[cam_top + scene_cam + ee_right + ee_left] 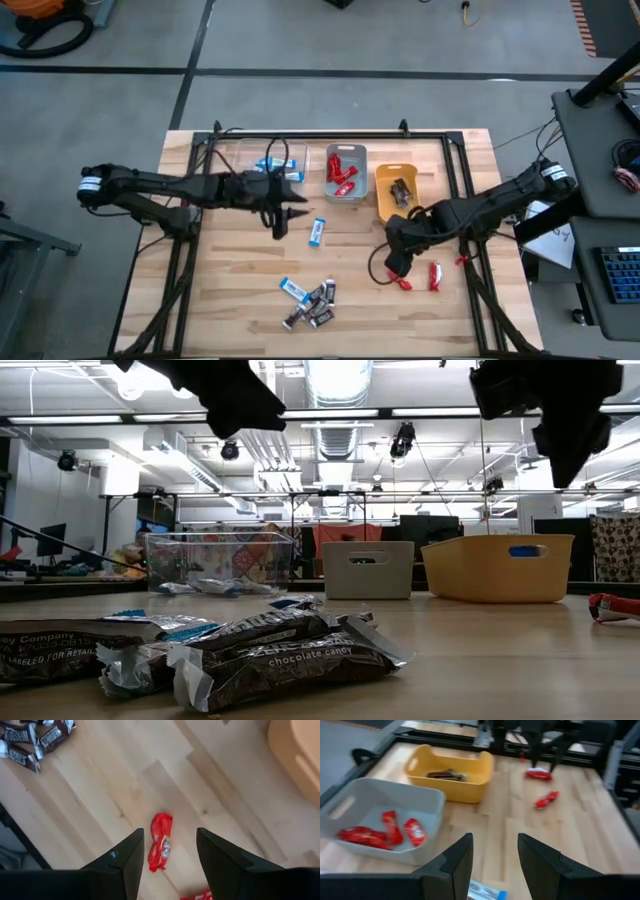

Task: Organize candy in baskets
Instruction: Put the red chocolate into the gray bin, then put the brown chocolate into the yellow bin

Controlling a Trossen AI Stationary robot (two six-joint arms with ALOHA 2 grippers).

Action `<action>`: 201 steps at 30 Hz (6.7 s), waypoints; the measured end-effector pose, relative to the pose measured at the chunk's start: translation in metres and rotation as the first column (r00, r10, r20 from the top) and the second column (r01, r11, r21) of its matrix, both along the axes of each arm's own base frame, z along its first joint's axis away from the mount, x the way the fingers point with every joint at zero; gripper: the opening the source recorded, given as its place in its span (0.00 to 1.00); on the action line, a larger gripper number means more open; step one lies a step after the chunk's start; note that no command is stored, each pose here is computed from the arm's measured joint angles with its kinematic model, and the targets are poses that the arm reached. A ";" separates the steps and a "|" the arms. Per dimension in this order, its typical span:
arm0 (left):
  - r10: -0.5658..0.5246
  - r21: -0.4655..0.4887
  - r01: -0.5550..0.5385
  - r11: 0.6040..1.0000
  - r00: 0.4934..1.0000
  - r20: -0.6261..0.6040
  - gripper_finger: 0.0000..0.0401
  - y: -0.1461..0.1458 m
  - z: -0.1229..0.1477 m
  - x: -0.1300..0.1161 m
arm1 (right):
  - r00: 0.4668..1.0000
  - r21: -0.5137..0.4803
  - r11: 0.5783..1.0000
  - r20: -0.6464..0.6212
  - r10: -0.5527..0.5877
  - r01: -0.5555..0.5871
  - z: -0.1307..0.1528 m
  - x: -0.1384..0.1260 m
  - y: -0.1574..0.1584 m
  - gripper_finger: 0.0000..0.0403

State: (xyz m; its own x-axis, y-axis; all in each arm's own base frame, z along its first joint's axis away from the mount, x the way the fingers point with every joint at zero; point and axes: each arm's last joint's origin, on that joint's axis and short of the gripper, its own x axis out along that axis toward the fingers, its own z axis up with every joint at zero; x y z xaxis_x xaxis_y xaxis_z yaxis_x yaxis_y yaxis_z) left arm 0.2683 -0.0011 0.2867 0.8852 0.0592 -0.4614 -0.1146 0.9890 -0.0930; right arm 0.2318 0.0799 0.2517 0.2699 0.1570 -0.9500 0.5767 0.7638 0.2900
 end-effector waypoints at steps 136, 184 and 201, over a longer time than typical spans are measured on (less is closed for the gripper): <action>-0.040 -0.212 0.043 0.976 0.999 0.023 0.35 -0.068 -0.082 -0.032 | 0.941 -0.659 0.738 0.323 0.105 0.144 -0.040 0.084 -0.194 0.35; -0.167 -0.206 0.081 0.975 0.880 -0.445 0.33 -0.218 -0.132 -0.003 | 0.878 -0.592 0.804 0.351 0.324 -0.060 0.001 0.065 -0.091 0.40; -0.161 -0.249 0.051 0.967 0.882 -0.444 0.52 -0.224 -0.140 0.002 | 0.879 -0.569 0.820 0.360 0.313 -0.059 0.000 0.065 -0.083 0.40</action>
State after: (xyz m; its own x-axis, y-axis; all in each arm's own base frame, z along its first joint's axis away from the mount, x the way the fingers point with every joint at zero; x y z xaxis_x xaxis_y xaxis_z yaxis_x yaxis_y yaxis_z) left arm 0.2705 -0.2247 0.1464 0.5668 -0.1761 -0.8048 -0.0945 0.9566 -0.2758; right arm 0.2966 -0.0026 0.2517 0.6773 -0.2416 -0.6949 0.3243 0.9459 -0.0127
